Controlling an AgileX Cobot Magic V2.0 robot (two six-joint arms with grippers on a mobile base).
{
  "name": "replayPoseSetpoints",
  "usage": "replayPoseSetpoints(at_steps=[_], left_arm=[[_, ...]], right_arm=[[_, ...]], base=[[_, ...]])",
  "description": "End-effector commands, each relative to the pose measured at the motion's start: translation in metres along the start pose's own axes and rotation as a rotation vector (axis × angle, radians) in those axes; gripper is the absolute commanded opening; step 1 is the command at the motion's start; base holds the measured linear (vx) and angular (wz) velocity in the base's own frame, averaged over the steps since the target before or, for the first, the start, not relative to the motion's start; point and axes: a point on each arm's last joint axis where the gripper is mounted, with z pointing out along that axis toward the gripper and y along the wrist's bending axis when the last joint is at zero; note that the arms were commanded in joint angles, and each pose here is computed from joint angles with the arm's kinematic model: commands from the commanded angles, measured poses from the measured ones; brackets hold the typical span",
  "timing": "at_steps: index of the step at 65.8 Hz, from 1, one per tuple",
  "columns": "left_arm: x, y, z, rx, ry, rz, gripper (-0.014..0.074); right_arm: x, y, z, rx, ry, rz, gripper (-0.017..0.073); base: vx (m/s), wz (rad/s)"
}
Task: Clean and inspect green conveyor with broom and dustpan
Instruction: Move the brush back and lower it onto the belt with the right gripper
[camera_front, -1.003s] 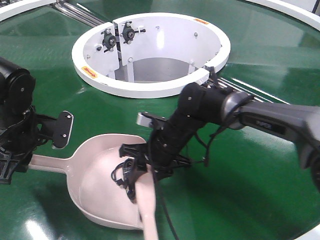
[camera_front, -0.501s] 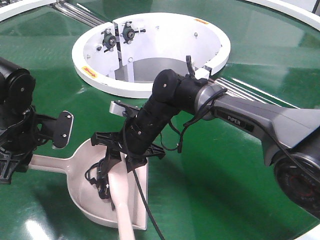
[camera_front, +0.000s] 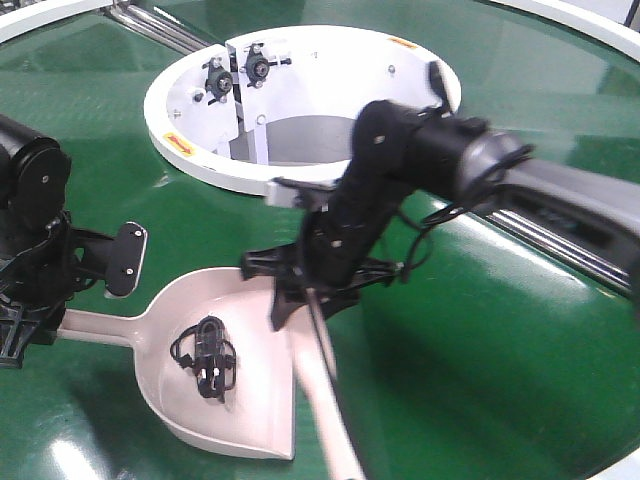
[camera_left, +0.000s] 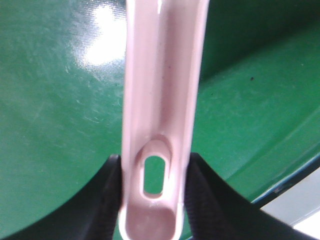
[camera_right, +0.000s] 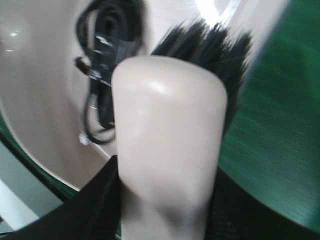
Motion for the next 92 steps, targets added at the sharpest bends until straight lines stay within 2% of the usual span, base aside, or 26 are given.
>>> replayPoseSetpoints(at_steps=[1,9,23,31,39,49,56,64,92], left_arm=[[0.000,-0.002,-0.018,-0.043,-0.031,-0.032,-0.0024],[0.000,-0.002,-0.018,-0.043,-0.031,-0.032,-0.0024],[0.000,-0.002,-0.018,-0.043,-0.031,-0.032,-0.0024],[0.000,-0.002,-0.018,-0.043,-0.031,-0.032,-0.0024],[0.000,-0.002,-0.018,-0.043,-0.031,-0.032,-0.0024],[0.000,-0.002,-0.018,-0.043,-0.031,-0.032,-0.0024],[0.000,-0.002,-0.018,-0.044,-0.031,-0.032,-0.0024],[0.000,-0.002,-0.018,-0.044,-0.031,-0.032,-0.0024],[0.000,-0.002,-0.018,-0.044,-0.031,-0.032,-0.0024]], right_arm=[[0.022,-0.013,-0.048,0.045,-0.034,0.005,-0.0003],[0.039,-0.043,-0.067,0.103,-0.053,0.043,-0.0003],[0.056,-0.098,-0.076,0.116,-0.032,0.069,-0.0003],[0.057,-0.118,-0.075,0.116,-0.016,0.057,-0.0003],[0.053,-0.132,-0.070,0.118,-0.014,0.084,-0.0003],[0.048,-0.140,-0.058,0.105,0.014,0.109,-0.0003],[0.041,-0.140,-0.047,0.037,0.003,0.136,-0.0003],[0.035,-0.138,-0.040,-0.019,-0.020,0.115,-0.0003],[0.030,-0.145,-0.030,-0.010,-0.026,0.113,-0.0001]], base=[[0.00,0.00],[0.00,0.00],[0.00,0.00],[0.00,0.00],[0.00,0.00],[0.00,0.00],[0.00,0.00],[0.00,0.00],[0.00,0.00]])
